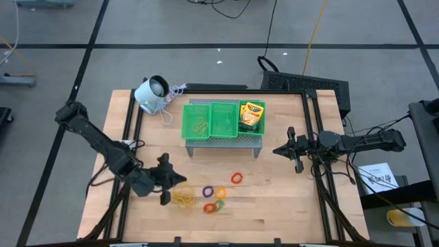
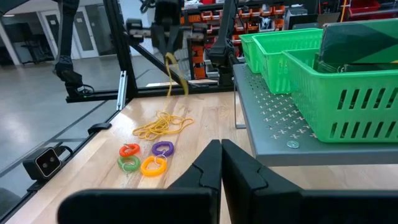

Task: Pick & Place Office Desk Supplies
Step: Put the yellow rubber band into the left green basket

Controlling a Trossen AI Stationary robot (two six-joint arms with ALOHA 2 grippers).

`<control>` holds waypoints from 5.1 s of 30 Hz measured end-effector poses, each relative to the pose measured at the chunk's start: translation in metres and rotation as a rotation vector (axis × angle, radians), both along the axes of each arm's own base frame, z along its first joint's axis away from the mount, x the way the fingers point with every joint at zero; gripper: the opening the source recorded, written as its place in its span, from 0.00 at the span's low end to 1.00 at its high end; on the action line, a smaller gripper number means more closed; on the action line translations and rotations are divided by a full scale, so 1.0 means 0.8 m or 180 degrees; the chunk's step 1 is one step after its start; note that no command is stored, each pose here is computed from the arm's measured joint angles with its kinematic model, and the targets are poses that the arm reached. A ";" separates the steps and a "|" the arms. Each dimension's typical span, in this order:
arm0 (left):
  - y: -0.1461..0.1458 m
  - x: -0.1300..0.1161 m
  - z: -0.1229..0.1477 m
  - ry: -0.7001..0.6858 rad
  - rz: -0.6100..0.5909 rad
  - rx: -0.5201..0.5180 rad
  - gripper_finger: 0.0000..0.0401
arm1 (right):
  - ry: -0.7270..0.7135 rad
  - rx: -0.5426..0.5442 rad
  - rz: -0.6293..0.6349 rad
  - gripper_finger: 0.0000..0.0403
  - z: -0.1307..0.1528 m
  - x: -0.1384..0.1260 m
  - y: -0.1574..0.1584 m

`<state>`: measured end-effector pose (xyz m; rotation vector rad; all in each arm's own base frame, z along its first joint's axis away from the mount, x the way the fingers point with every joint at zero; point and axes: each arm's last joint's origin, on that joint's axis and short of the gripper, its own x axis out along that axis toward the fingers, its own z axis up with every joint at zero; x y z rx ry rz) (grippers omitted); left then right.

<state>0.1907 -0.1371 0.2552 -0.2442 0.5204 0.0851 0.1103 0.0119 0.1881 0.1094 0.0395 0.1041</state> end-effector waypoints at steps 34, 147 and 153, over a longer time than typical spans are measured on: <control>0.092 -0.017 0.116 -0.1512 0.0879 0.1579 0.01 | -0.0057 -0.0310 -0.0150 0.00 0.000 -0.009 -0.003; -0.002 -0.012 -0.070 0.1089 0.0195 -0.0185 0.63 | -0.0056 -0.0309 -0.0146 0.00 0.000 -0.009 -0.003; -0.020 0.003 -0.105 0.1440 0.0150 -0.0359 0.63 | -0.0056 -0.0309 -0.0146 0.00 0.000 -0.009 -0.003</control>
